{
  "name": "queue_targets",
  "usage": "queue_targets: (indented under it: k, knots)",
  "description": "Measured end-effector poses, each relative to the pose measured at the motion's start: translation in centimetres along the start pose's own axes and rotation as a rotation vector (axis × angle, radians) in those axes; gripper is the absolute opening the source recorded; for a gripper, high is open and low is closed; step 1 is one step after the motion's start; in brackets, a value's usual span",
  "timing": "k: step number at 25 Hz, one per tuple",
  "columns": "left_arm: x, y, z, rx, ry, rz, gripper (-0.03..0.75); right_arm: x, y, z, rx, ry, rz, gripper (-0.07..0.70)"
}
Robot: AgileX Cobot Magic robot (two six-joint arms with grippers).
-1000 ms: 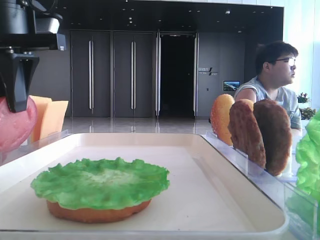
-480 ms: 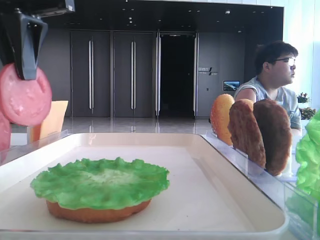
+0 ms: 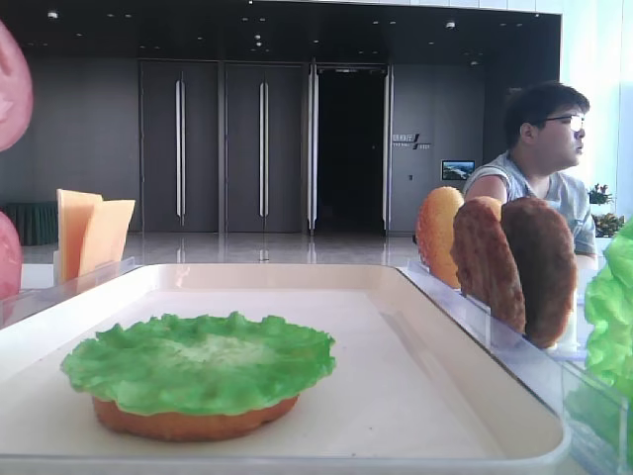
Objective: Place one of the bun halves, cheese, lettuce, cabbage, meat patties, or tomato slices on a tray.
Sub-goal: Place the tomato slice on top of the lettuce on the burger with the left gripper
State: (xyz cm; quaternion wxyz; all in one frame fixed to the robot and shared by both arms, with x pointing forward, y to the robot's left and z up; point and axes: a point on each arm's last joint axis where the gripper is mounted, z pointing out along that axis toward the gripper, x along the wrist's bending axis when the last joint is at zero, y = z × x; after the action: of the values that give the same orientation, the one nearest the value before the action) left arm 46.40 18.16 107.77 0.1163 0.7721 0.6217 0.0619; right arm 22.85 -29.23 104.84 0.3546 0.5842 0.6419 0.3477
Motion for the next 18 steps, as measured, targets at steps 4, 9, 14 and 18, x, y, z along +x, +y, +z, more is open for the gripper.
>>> queue_targets:
  k: [4, 9, 14, 18]
  knots:
    - [0.5, -2.6, 0.7, -0.022, -0.026, -0.011, 0.054, 0.0, 0.0, 0.0, 0.0, 0.0, 0.0, 0.335]
    - [0.7, -4.3, 1.6, -0.072, -0.075, -0.031, 0.054, 0.0, 0.0, 0.0, 0.0, 0.0, 0.0, 0.335]
    - [-0.6, -4.5, 2.9, -0.144, -0.24, 0.02, 0.054, 0.0, 0.0, 0.0, 0.0, 0.0, 0.0, 0.335]
    - [-2.5, -4.3, 4.4, -0.174, -0.44, 0.073, 0.054, 0.0, 0.0, 0.0, 0.0, 0.0, 0.0, 0.335]
